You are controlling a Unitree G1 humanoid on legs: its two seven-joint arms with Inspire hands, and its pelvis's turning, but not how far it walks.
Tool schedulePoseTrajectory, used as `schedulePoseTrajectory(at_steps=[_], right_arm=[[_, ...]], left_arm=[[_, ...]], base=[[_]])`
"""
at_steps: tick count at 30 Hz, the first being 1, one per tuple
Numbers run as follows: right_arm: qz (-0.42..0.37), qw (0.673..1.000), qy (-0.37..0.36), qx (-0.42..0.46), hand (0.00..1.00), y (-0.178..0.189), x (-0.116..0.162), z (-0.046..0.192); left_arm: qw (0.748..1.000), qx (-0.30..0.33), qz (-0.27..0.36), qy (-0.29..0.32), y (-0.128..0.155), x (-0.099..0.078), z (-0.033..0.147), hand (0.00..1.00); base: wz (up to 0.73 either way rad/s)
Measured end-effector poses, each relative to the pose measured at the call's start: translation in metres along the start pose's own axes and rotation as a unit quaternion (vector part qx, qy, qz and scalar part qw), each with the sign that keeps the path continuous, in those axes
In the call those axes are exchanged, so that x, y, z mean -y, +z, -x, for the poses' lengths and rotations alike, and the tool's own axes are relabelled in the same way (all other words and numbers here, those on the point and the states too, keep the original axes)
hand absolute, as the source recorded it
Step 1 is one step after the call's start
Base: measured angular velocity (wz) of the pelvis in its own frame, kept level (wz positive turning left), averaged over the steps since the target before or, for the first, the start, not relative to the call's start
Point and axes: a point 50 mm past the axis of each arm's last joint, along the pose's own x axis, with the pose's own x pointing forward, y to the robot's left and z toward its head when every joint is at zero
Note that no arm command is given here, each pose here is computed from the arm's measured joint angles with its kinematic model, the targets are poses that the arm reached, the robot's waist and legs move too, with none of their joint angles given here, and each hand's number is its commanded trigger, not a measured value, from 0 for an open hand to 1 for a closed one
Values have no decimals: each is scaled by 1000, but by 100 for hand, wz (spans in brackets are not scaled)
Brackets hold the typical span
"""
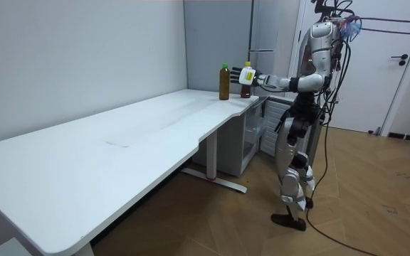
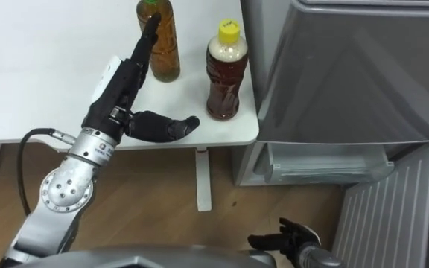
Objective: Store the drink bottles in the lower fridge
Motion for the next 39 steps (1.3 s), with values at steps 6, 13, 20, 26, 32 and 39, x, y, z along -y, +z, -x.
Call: schedulePoseTrajectory(at_steps=[6,13,20,26,32,39], right_arm=[[0,1000,0,-4,0,0,0,0],[1,1000,4,0,0,3,-1,-1],[2,1000,4,4,0,4,0,0],[7,1000,3,9,0,7,2,0],[12,1000,3,15,0,9,1,0],[13,1000,3,15,0,9,2,0]], left_arm=[[1000,-13,3,2,-3,0,-1,0],[1000,-9,-2,-4,1,-2,-8,0],[1000,5,-8,-4,6,-4,-14,0],[1000,13,-20,-7,9,-8,-19,0],[999,16,-25,-12,10,-10,-20,0],[999,34,1,-28,17,-12,-28,0]], base=[[-1],[0],[0],[-3],[0],[-8]])
